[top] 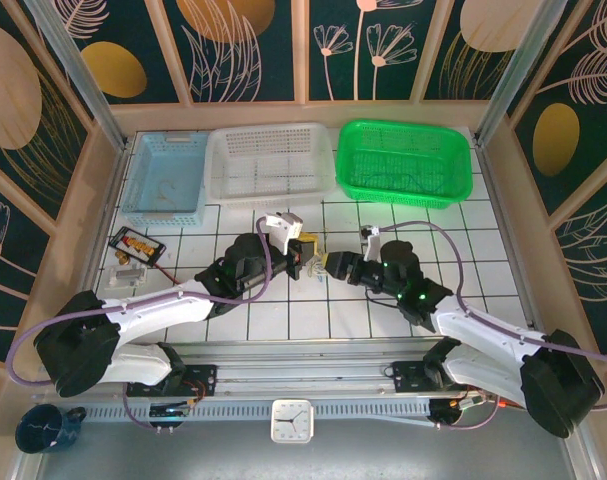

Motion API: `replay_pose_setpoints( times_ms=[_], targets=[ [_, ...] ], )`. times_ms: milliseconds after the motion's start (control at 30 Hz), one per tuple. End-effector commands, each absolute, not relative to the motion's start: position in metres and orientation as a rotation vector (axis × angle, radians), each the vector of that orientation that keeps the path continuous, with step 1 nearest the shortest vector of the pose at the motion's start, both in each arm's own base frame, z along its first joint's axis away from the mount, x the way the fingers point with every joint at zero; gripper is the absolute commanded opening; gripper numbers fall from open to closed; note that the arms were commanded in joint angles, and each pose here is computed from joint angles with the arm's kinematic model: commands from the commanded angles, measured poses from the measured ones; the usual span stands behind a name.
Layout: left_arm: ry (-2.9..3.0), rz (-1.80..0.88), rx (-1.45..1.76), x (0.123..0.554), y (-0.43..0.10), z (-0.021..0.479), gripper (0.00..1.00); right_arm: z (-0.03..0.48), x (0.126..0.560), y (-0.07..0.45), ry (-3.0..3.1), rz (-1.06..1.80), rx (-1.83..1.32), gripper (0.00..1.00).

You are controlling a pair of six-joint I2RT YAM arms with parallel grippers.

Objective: Untangle the cables

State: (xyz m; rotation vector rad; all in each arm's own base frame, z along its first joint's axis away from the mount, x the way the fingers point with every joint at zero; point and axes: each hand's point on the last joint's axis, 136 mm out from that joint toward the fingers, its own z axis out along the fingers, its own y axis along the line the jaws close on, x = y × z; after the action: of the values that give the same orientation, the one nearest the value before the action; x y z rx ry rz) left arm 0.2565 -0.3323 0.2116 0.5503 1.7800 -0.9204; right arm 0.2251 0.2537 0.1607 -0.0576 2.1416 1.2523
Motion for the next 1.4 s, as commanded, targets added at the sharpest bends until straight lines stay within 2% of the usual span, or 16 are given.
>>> replay_pose_setpoints(
  times_ms=[0,200,467,700,967,1233,1367],
  targets=[
    [1.714,-0.953,0.543,0.256,-0.335,0.233,0.0,0.173,0.231,0.256,2.094,1.257,-0.046,0.48],
    [1.714,-0.959,0.541,0.255,-0.335,0.233,0.0,0.183,0.235,0.255,2.074,1.226,-0.049,0.31],
    [1.711,-0.956,0.531,0.255,-0.332,0.232,0.0,0.193,0.238,0.254,2.063,1.201,-0.07,0.0],
    [1.718,-0.948,0.518,0.255,-0.328,0.228,0.0,0.214,0.253,0.238,2.034,1.08,-0.061,0.0],
    [1.748,-0.932,0.515,0.25,-0.32,0.207,0.0,0.27,0.282,0.209,1.899,1.024,-0.002,0.0],
    [1.755,-0.941,0.552,0.245,-0.321,0.196,0.0,0.337,0.286,0.22,1.763,1.038,-0.132,0.0],
    [1.748,-0.941,0.562,0.244,-0.321,0.197,0.0,0.353,0.283,0.232,1.734,1.082,-0.22,0.0]
  ],
)
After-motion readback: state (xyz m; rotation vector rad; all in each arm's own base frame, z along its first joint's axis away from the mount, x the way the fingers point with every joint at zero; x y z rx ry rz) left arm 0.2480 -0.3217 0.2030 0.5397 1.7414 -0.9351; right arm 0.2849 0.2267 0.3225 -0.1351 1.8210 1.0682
